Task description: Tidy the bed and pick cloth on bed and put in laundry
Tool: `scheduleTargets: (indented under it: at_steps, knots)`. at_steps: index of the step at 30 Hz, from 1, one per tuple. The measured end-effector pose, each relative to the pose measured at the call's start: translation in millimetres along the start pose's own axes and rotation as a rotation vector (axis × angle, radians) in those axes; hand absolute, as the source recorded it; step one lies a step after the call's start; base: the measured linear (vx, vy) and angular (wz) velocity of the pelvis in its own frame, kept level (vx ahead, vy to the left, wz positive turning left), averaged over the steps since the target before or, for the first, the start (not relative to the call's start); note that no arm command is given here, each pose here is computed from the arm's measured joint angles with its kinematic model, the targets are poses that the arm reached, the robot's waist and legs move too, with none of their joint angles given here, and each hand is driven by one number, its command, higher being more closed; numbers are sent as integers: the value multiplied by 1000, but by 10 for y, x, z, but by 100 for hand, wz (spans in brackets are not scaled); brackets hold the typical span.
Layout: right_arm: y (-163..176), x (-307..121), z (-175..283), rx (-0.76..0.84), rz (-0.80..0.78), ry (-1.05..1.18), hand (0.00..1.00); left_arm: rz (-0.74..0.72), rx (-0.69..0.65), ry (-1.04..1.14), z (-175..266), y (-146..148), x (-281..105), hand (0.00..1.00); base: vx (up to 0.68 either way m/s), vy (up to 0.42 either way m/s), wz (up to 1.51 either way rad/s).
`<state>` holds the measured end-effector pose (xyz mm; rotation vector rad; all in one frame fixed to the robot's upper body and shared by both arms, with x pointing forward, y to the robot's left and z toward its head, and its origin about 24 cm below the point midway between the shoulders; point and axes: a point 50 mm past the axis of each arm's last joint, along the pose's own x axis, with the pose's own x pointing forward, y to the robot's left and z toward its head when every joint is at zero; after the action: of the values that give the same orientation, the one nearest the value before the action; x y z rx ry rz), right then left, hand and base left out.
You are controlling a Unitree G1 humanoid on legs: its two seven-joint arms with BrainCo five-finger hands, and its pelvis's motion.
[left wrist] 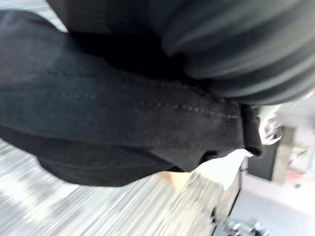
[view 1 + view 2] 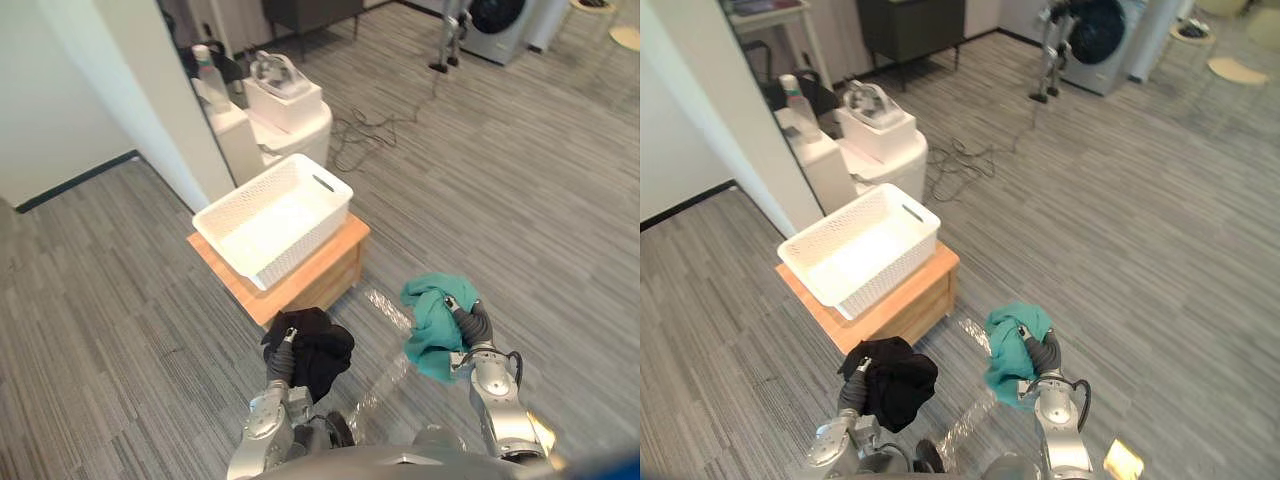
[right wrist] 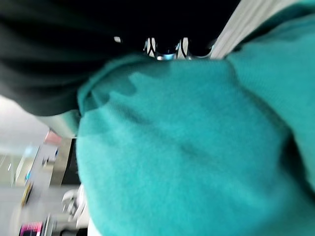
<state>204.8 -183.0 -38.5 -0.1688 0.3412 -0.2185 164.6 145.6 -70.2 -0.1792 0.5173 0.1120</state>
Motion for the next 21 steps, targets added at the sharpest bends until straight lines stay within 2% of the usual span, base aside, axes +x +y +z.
scheduleTargets:
  at_steps: [5,10,13,21]
  knots:
    - [28,113,129,5,0,-40,100,-13,9,-11,22,-21,16,100,259,-159,94]
    - [43,122,107,54,-6,-21,100,-14,47,28,-66,7,25,100,234,-360,93]
    - [-76,159,151,52,-47,-38,100,-23,16,50,-125,-102,32,100,226,-323,64]
    - [-2,119,123,55,-12,-37,100,-42,-12,49,-143,-202,14,100,43,-96,36]
